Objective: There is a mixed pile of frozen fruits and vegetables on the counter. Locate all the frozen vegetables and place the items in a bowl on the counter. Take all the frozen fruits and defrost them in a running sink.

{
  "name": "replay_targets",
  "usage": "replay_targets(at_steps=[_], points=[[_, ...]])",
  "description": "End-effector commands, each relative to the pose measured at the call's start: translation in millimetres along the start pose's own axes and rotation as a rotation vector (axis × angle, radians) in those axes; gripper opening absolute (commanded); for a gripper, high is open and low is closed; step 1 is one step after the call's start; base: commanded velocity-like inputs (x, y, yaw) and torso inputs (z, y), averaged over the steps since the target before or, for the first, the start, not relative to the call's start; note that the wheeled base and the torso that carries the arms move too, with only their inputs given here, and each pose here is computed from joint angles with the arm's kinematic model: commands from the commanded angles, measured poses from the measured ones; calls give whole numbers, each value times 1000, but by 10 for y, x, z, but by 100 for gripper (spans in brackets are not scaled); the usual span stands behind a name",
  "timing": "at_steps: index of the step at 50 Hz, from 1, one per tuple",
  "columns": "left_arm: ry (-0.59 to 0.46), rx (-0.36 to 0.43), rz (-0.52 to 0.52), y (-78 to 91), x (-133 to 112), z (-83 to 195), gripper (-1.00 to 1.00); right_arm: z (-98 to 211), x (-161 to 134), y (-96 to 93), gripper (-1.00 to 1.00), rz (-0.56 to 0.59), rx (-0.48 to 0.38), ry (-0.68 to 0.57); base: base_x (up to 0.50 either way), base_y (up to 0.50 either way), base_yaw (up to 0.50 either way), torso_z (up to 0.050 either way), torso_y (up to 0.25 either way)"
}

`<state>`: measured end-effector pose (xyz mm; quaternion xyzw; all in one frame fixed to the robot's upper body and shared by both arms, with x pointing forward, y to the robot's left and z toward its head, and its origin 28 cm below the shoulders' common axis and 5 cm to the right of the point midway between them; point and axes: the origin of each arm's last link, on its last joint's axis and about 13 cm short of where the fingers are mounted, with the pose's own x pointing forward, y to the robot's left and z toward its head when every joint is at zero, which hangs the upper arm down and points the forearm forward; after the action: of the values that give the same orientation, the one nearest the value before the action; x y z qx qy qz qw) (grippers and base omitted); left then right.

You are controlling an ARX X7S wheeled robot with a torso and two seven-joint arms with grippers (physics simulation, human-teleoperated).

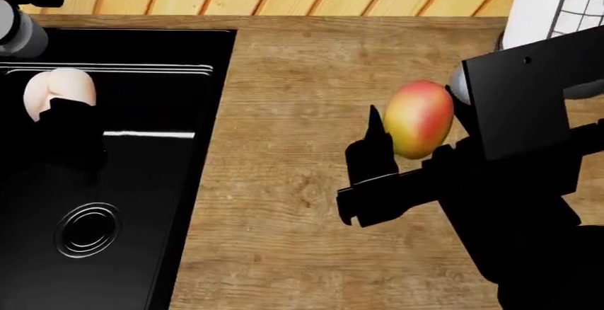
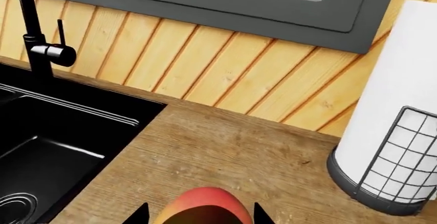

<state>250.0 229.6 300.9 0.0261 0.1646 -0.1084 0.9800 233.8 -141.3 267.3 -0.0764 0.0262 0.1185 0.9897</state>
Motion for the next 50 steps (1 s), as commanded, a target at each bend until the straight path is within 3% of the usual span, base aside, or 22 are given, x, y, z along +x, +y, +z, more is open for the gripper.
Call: replay_targets(at_steps=[1, 50], points=[[-8, 4, 18, 20, -53, -8, -100, 17, -65, 14, -100, -4, -22, -24, 0, 410, 0, 0, 0], [-4, -5, 23, 32, -58, -34, -100, -54, -66, 22, -100, -14, 7, -11, -30, 486, 0, 0, 0]])
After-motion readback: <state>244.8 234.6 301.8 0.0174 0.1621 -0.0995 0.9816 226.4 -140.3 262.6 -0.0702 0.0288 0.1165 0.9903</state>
